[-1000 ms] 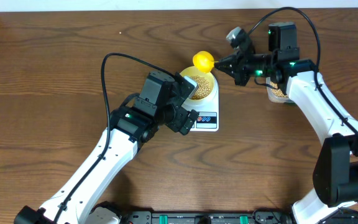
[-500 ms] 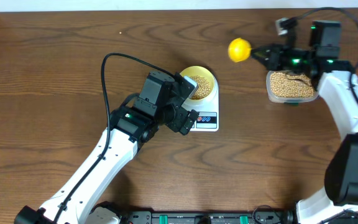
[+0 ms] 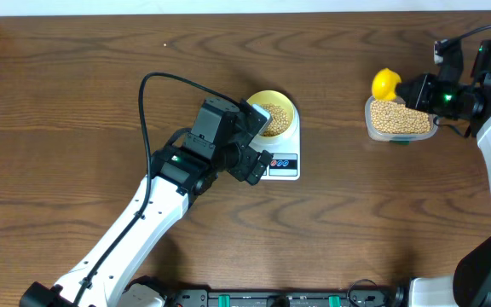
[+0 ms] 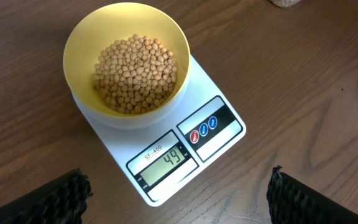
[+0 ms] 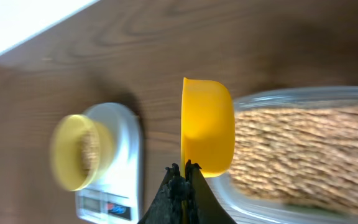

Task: Scoop item into bowl and weigh 50g on scale

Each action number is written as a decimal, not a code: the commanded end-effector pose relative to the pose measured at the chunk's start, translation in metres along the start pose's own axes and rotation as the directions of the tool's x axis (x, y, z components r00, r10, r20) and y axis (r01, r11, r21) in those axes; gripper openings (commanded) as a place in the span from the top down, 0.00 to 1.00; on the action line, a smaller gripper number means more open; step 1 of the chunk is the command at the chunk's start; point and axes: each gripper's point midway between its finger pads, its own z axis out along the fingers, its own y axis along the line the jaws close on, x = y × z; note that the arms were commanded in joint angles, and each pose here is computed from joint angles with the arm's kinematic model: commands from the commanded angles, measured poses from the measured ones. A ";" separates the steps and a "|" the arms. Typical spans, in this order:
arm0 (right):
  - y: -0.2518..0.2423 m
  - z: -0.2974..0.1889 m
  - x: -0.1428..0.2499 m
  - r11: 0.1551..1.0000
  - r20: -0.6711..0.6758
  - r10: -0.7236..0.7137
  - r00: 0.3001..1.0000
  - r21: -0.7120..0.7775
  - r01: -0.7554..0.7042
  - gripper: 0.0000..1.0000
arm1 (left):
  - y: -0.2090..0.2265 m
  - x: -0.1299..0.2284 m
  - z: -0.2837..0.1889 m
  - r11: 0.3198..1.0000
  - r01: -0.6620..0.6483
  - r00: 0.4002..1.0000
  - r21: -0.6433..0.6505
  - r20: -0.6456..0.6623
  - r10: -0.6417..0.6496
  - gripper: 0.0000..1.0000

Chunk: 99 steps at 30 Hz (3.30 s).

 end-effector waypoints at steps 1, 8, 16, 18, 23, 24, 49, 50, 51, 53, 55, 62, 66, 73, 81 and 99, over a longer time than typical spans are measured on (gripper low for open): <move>-0.033 -0.006 0.002 0.981 -0.004 -0.038 0.999 0.193 0.038 0.99 | 0.000 0.005 0.003 1.000 0.009 1.000 0.011 -0.014 -0.009 0.07; -0.052 -0.010 0.008 0.952 -0.030 -0.043 0.999 0.301 0.050 0.99 | 0.000 0.005 0.003 1.000 0.009 1.000 0.011 -0.014 -0.009 0.07; -0.065 -0.011 0.017 0.932 -0.067 -0.017 0.998 0.360 0.040 0.99 | 0.000 0.005 0.003 1.000 0.009 1.000 0.011 -0.014 -0.009 0.07; -0.066 -0.008 0.020 0.932 -0.079 -0.009 0.997 0.360 0.037 0.99 | 0.000 0.005 0.003 1.000 0.009 1.000 0.011 -0.014 -0.009 0.07; -0.070 0.000 0.027 0.936 -0.110 0.010 0.994 0.352 0.029 0.99 | 0.000 0.005 0.003 1.000 0.009 1.000 0.011 -0.014 -0.009 0.07; -0.071 0.002 0.029 0.936 -0.117 0.015 0.993 0.351 0.028 0.99 | 0.000 0.005 0.003 1.000 0.009 1.000 0.011 -0.014 -0.009 0.07; -0.049 0.037 0.051 0.972 -0.218 0.020 0.976 0.232 0.032 0.99 | 0.000 0.005 0.003 1.000 0.009 1.000 0.011 -0.014 -0.009 0.07; -0.048 0.040 0.053 0.973 -0.227 0.016 0.974 0.230 0.037 0.99 | 0.000 0.005 0.003 1.000 0.009 1.000 0.011 -0.014 -0.009 0.07; -0.048 0.042 0.055 0.973 -0.233 0.018 0.972 0.229 0.037 0.99 | 0.000 0.005 0.003 1.000 0.009 1.000 0.011 -0.014 -0.009 0.07; -0.050 0.046 0.058 0.973 -0.245 0.022 0.969 0.229 0.035 0.99 | 0.000 0.005 0.003 1.000 0.009 1.000 0.011 -0.014 -0.009 0.07; -0.053 0.051 0.062 0.973 -0.260 0.032 0.965 0.230 0.030 0.99 | 0.000 0.005 0.003 1.000 0.009 1.000 0.011 -0.014 -0.009 0.07; -0.047 0.054 0.064 0.982 -0.268 0.047 0.962 0.190 0.005 0.99 | 0.000 0.005 0.003 1.000 0.009 1.000 0.011 -0.014 -0.009 0.07; -0.044 0.048 0.058 0.982 -0.246 0.038 0.969 0.189 0.009 0.99 | 0.000 0.005 0.003 1.000 0.009 1.000 0.011 -0.014 -0.009 0.07; -0.039 0.027 0.045 0.974 -0.186 0.002 0.983 0.221 0.040 0.99 | 0.000 0.005 0.003 1.000 0.009 1.000 0.011 -0.014 -0.009 0.07; -0.041 0.001 0.037 0.947 -0.144 -0.031 0.989 0.311 0.075 0.99 | 0.000 0.005 0.003 1.000 0.009 1.000 0.011 -0.014 -0.009 0.07; -0.059 -0.008 0.039 0.910 -0.180 -0.073 0.981 0.391 0.139 0.99 | 0.000 0.005 0.003 1.000 0.009 1.000 0.011 -0.014 -0.009 0.07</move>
